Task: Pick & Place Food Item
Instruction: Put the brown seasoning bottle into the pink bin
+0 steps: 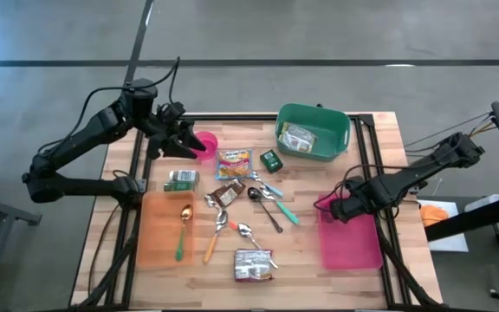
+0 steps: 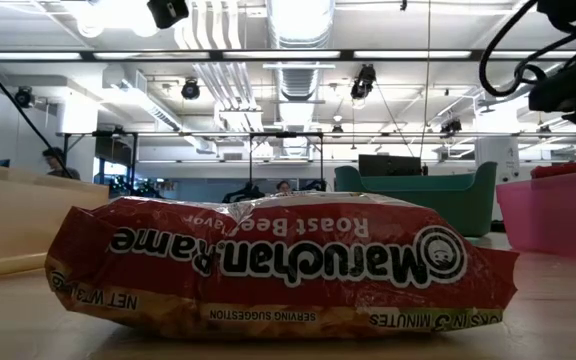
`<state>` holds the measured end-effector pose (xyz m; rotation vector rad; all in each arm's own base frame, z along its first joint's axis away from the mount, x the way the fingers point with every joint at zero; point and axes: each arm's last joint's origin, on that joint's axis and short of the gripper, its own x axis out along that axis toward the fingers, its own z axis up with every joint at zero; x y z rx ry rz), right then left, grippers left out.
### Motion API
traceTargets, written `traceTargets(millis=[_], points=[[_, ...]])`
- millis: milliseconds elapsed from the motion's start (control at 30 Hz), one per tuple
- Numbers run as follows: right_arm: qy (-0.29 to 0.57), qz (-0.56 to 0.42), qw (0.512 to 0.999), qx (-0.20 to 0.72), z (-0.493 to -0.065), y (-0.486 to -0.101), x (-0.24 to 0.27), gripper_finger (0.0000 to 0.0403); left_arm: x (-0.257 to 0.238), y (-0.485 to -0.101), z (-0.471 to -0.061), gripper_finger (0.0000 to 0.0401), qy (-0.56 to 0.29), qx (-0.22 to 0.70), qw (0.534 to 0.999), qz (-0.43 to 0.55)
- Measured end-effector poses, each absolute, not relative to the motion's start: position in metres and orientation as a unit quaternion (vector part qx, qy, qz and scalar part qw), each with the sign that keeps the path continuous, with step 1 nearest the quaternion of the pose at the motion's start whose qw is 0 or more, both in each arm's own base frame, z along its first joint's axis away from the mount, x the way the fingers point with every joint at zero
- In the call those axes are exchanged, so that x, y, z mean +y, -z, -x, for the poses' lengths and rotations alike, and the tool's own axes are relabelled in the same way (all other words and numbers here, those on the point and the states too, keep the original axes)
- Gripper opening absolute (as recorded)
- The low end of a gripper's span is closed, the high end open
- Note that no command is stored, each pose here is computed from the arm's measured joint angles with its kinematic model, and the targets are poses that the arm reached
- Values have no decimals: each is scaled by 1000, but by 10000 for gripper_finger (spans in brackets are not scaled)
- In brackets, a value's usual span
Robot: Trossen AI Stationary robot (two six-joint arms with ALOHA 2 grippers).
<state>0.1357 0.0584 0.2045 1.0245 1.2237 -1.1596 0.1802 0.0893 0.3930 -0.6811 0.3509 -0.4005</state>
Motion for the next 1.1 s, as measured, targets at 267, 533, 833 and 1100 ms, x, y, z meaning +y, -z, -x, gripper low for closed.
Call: traceTargets(millis=[267,533,833,1100], points=[[502,-467,524,505,-137,-206,60,167,89,-393,-180,283,194,170,908,330],[535,-526,481,453,-141,-213,62,167,89,-393,-180,283,194,170,908,330],[573,-563,440,400,-141,-208,61,167,89,-393,-180,283,196,168,911,321],[583,-560,445,385,-153,-184,64,167,89,-393,-180,283,196,168,912,319]])
